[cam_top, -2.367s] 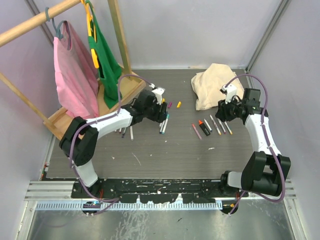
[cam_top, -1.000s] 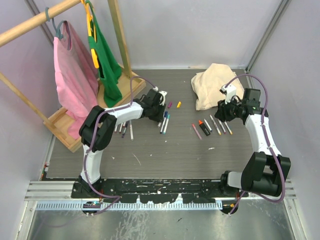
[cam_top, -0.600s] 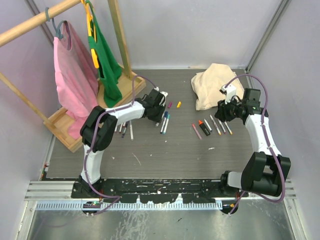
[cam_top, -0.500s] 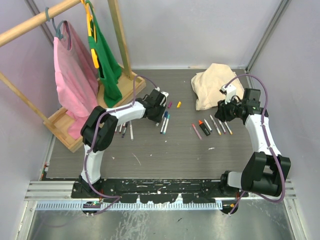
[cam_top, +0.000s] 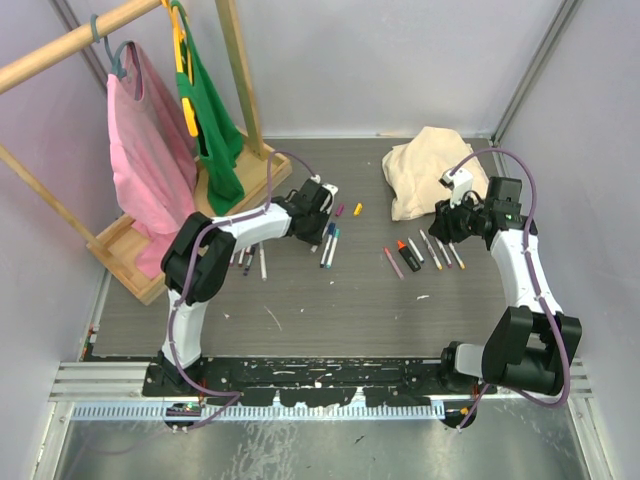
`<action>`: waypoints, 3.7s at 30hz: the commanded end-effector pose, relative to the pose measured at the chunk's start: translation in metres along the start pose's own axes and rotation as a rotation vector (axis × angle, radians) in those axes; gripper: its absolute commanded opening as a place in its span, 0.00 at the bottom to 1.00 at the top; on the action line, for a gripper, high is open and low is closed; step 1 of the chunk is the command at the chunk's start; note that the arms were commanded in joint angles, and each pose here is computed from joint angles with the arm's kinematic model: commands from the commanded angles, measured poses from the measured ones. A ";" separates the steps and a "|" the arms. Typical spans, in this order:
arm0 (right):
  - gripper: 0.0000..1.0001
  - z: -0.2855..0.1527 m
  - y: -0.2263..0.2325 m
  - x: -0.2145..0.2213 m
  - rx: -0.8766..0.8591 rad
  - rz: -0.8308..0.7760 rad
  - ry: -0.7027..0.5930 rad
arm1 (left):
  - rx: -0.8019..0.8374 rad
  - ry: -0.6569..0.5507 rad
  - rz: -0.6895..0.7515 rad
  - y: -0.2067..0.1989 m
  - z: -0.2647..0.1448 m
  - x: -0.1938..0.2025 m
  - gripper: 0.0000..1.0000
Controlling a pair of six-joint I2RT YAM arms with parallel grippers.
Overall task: Open the pen caps
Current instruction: Pick up the pen from the center of the board.
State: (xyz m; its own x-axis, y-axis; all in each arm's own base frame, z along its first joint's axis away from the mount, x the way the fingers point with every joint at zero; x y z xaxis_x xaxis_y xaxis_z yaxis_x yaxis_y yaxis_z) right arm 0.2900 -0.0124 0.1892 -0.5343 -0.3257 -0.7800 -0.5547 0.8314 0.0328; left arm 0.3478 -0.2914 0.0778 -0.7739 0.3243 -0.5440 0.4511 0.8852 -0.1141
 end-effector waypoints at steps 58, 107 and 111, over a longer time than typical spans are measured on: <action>0.72 -0.053 0.160 -0.072 -0.803 0.229 -0.623 | 0.841 -1.200 -0.246 -0.174 -0.218 -0.002 0.00; 0.02 -0.040 0.162 -0.067 -0.849 0.030 -0.405 | 0.634 -0.936 0.029 -0.133 -0.244 0.030 0.98; 0.02 -0.042 0.164 -0.066 -0.858 0.010 -0.410 | 0.698 -0.941 -0.030 -0.121 -0.260 0.017 0.98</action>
State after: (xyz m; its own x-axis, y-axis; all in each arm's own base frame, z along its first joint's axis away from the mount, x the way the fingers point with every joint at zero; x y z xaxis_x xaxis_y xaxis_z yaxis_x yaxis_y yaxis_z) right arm 0.2114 0.1258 0.2589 -0.4426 0.0215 -0.8964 -0.8747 0.2099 0.4369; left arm 0.1559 -0.3157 0.2954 -0.2405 -0.3724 -0.8964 0.8161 0.4224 -0.3945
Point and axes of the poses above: each gripper's point midway between its finger pads, its own z axis out along the fingers, its own y axis along the line the jaws close on, x = y × z, the point moved 6 cm from there along -z, back along the fingers, and after that the axes turned 1 degree about -z, right-handed, at the moved point
